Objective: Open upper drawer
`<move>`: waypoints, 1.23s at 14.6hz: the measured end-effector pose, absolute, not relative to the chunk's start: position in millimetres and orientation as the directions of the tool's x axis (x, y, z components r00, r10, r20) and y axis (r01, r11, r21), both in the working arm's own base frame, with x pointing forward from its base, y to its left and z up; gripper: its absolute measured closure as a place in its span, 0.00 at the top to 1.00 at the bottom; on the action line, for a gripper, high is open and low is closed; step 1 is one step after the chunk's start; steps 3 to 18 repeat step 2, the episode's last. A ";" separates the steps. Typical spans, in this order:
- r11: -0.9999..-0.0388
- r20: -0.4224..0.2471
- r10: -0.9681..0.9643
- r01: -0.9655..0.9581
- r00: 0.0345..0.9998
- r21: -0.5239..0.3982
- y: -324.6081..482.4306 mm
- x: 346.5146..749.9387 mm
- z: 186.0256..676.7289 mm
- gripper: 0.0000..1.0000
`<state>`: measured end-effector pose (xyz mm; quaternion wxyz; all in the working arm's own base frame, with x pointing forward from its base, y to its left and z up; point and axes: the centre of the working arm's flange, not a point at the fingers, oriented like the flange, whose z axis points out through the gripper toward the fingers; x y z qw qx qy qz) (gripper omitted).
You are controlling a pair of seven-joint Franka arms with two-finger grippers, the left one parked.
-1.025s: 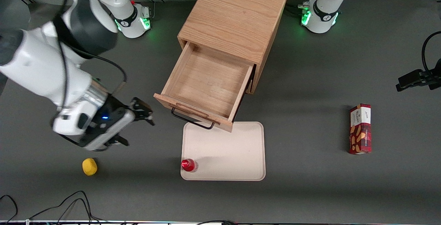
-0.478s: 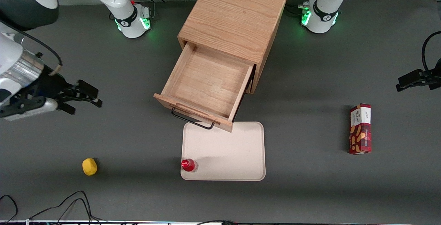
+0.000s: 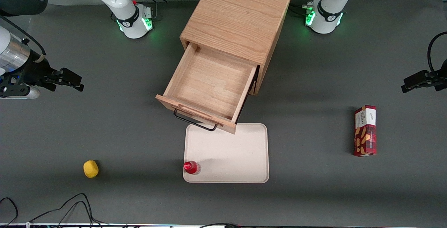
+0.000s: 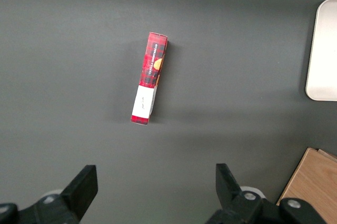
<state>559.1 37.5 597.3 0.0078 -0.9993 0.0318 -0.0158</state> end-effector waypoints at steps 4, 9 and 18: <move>-0.998 0.034 -0.069 -0.069 0.997 -0.010 36.2 557.0 598.9 1.00; -0.998 0.034 -0.069 -0.069 0.997 -0.010 36.2 557.0 598.9 1.00; -0.998 0.034 -0.069 -0.069 0.997 -0.010 36.2 557.0 598.9 1.00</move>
